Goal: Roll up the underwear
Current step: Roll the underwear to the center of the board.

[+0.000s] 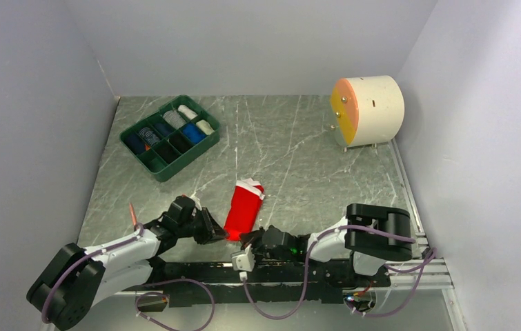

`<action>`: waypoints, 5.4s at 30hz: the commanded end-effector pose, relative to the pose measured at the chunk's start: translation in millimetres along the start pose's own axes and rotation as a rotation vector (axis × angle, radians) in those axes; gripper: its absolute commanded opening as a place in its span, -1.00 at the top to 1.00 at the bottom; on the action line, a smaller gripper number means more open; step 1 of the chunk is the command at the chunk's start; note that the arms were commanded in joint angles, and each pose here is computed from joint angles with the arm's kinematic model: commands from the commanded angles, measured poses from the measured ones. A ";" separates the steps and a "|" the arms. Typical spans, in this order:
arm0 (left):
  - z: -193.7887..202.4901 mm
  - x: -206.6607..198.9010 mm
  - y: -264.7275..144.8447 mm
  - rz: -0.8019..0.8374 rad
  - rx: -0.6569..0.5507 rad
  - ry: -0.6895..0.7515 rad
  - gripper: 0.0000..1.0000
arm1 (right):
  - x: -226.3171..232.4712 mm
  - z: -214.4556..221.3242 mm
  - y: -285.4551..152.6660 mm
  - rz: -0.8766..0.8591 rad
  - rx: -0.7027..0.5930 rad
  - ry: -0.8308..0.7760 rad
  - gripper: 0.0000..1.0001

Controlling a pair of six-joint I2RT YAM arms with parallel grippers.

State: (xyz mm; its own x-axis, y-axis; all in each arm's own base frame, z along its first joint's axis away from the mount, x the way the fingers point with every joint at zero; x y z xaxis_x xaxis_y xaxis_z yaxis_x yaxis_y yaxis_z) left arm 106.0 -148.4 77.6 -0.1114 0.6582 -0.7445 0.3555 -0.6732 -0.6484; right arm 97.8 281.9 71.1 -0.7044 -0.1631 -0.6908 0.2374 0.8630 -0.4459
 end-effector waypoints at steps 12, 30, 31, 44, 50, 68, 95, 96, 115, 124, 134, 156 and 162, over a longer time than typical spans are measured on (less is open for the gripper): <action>-9.6 -9.4 -21.2 -0.062 -0.107 0.067 -0.56 | -13.4 -6.3 -15.8 -0.124 -0.319 0.699 1.00; -26.2 -35.2 -41.1 -0.020 -0.229 0.199 -0.72 | -12.0 10.3 -16.5 -0.148 -0.354 1.508 1.00; -26.2 -35.3 -40.6 -0.013 -0.229 0.204 -0.72 | -11.2 13.3 -16.2 -0.134 -0.334 1.558 1.00; -22.8 -36.0 -29.3 0.099 -0.142 0.372 -0.71 | -2.0 43.7 -19.7 -0.097 -0.206 2.065 1.00; -14.3 -24.5 -17.3 0.126 -0.048 0.393 -0.61 | 1.2 52.3 -17.0 -0.075 -0.111 2.132 1.00; -11.8 -10.3 9.7 0.107 -0.001 0.411 -0.24 | 6.6 66.7 -15.6 -0.069 -0.026 2.252 0.77; -12.9 5.0 29.0 -0.142 0.070 0.371 0.35 | -94.8 46.0 -79.7 0.400 -0.077 1.423 -0.39; -13.2 4.3 29.4 -0.142 0.075 0.374 0.35 | -96.3 45.6 -84.8 0.452 -0.109 1.416 -0.67; -16.6 0.6 32.1 -0.235 0.135 0.326 0.46 | -34.8 3.3 -49.4 0.201 0.043 0.220 -0.33; -17.6 -0.3 32.4 -0.251 0.157 0.339 0.48 | -20.1 -3.9 -32.6 0.208 0.051 0.049 -0.25; -19.3 -2.1 32.1 -0.256 0.160 0.350 0.51 | -1.5 14.6 -21.0 0.159 0.143 0.040 -0.01; -22.4 -8.0 31.2 -0.231 0.154 0.365 0.49 | -10.0 33.2 -9.6 0.116 0.201 0.200 0.71; -25.8 -7.6 22.2 -0.205 0.104 0.283 -0.03 | -19.5 30.1 -12.4 0.086 0.130 0.334 1.00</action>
State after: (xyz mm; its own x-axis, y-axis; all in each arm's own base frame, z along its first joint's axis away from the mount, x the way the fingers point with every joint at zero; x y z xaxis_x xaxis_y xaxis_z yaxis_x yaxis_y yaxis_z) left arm 149.1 -180.4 88.1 0.1891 0.7715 -0.6075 0.2487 -0.6361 -0.7304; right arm 129.2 255.7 67.2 -0.7790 0.0688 -0.6232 0.4432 0.7635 -0.4697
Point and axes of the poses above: each gripper's point midway between its finger pads, its own y axis out along the fingers, its own x axis along the line the jaws close on, z = x × y, the point moved 9 cm from there along -y, back along the fingers, and after that the axes turned 4 degrees about y, right-handed, at the moved point
